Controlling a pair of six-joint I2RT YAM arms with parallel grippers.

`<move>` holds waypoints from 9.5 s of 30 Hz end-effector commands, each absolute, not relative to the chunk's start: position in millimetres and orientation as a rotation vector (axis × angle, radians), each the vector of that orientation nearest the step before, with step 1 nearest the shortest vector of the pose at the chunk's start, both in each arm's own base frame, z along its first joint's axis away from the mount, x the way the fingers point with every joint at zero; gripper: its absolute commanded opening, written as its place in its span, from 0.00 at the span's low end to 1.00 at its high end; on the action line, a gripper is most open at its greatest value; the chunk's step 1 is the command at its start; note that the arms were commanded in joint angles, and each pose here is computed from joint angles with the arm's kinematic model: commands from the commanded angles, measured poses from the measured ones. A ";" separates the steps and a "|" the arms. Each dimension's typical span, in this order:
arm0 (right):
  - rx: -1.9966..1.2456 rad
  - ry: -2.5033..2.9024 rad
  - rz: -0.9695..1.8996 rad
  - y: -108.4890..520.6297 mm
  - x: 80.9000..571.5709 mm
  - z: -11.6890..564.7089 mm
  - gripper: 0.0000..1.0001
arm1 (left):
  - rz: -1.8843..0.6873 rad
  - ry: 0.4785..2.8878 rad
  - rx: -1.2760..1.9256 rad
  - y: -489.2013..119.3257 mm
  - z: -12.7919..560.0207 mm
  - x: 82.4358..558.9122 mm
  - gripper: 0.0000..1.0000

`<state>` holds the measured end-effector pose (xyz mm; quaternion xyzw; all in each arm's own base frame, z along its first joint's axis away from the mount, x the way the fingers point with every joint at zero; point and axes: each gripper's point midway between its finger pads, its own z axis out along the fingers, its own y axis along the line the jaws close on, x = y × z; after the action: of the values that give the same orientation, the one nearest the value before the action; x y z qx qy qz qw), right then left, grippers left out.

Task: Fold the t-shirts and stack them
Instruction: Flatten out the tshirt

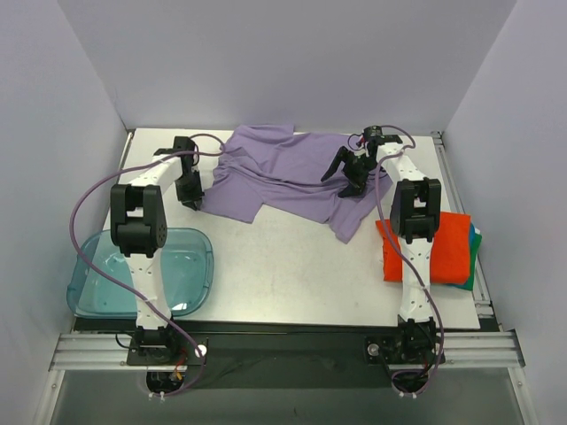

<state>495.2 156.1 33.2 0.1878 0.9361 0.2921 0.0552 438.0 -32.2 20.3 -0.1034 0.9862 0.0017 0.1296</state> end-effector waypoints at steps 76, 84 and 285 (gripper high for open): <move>-0.325 3.151 -0.005 130.8 310.2 25.9 0.36 | -0.349 2.772 -0.455 -58.0 43.7 415.3 0.00; -0.348 3.148 -0.076 128.2 313.1 20.3 0.35 | -0.352 2.774 -0.453 -57.7 43.6 415.3 0.00; 0.587 3.108 0.401 92.0 379.4 58.7 0.50 | -0.510 2.598 -0.731 -46.3 39.3 502.4 0.19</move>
<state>390.7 97.9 76.1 0.1913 0.9704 0.1473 0.0069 496.0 -38.8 26.3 -0.2596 0.9374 -0.1485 0.1784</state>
